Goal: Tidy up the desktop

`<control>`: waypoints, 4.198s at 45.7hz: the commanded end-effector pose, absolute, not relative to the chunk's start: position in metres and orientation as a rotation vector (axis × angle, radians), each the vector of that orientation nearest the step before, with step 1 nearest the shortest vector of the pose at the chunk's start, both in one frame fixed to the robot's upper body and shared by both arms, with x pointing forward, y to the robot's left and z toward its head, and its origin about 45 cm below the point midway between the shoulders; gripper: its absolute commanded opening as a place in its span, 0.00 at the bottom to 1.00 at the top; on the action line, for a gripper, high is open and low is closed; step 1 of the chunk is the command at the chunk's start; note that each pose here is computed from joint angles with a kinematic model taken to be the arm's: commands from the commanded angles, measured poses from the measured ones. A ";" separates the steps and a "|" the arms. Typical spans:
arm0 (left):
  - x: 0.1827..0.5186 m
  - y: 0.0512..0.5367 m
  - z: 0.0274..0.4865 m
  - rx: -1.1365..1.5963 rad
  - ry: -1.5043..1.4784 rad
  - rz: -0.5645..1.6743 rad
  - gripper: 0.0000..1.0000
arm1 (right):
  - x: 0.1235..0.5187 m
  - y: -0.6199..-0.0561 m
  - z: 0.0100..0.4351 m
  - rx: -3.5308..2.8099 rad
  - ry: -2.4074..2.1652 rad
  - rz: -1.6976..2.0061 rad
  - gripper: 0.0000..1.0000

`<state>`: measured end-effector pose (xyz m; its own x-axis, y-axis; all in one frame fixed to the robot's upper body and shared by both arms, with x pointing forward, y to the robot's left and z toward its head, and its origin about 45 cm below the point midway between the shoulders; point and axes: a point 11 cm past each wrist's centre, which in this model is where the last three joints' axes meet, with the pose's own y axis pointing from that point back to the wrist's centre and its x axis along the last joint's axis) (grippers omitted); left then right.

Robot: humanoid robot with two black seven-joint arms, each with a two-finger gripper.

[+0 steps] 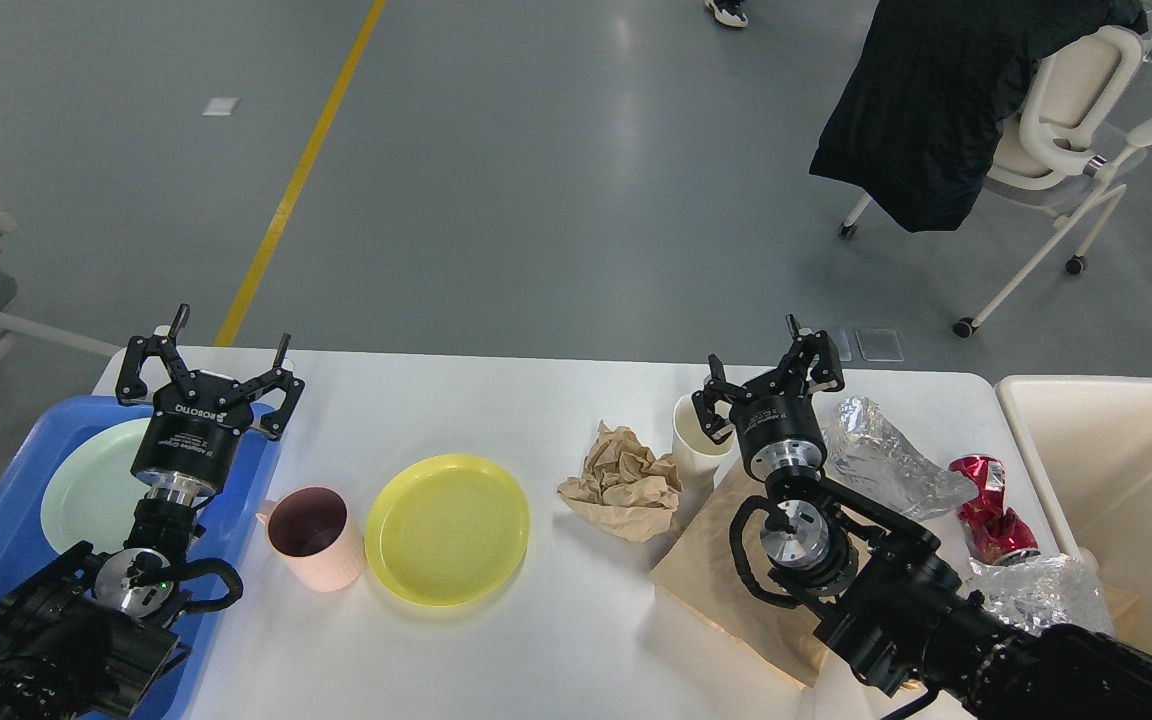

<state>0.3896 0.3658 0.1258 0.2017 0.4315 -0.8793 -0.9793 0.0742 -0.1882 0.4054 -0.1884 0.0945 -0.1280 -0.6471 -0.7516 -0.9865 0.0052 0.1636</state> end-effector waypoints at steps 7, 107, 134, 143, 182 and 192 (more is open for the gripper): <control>0.390 0.367 0.126 -0.942 0.746 1.222 1.00 | 0.405 -0.188 0.094 -1.676 1.818 0.950 1.00; 0.505 0.178 0.299 1.270 -0.456 0.312 1.00 | 0.405 -0.188 0.095 -1.676 1.816 0.950 1.00; 0.386 0.167 0.268 1.244 -0.030 -0.014 1.00 | 0.405 -0.188 0.094 -1.676 1.818 0.950 1.00; 0.385 0.164 0.266 1.247 -0.032 -0.024 1.00 | 0.405 -0.188 0.094 -1.676 1.818 0.950 1.00; 0.389 0.188 0.270 1.227 0.005 0.038 1.00 | 0.405 -0.188 0.095 -1.676 1.816 0.950 1.00; 0.389 0.188 0.275 1.207 0.011 0.043 1.00 | 0.405 -0.188 0.095 -1.676 1.816 0.950 1.00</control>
<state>0.3924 0.1947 0.2760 0.9982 0.0519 0.0292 -0.0453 0.3439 0.9379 0.4054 -0.1879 0.0948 -0.1269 -0.6463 -0.7525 -0.9866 0.0040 0.1629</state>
